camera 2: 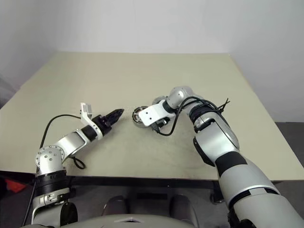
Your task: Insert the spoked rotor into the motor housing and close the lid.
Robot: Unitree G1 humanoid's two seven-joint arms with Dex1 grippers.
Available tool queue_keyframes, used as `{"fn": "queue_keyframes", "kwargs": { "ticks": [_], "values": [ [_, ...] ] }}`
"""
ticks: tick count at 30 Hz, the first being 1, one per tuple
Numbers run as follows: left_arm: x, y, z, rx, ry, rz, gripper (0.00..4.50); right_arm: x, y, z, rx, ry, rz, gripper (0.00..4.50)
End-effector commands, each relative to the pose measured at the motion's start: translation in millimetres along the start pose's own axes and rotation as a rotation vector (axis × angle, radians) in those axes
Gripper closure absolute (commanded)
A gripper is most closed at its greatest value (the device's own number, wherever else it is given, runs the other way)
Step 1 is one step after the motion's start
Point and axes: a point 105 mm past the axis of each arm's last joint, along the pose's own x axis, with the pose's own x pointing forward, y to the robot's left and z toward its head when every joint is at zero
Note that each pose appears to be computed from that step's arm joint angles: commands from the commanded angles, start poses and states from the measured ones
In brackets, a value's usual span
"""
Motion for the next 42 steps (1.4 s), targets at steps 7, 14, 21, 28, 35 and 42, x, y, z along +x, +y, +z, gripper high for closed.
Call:
{"fn": "queue_keyframes", "kwargs": {
  "ticks": [7,14,21,28,35,42],
  "values": [
    [-2,-11,7,0.025,-0.039,-0.036,1.94,-5,-7,-1,-0.025,0.046,-0.005,2.14],
    [0,-13,0,0.016,-0.032,-0.041,1.94,-4,-11,-1,-0.029,0.054,-0.031,4.19],
    [3,-14,-9,0.001,-0.018,-0.044,1.94,-4,-13,-1,-0.019,0.051,-0.056,4.19],
    [1,-11,-5,0.001,-0.029,-0.031,1.94,-5,-25,2,0.045,0.025,-0.137,4.48],
    [0,-9,-6,-0.004,-0.037,-0.023,1.94,3,-10,23,0.156,-0.168,0.0,4.48],
    [-2,-8,-5,-0.004,-0.051,-0.017,1.94,8,-14,36,0.234,-0.229,0.001,4.48]
  ]
}}
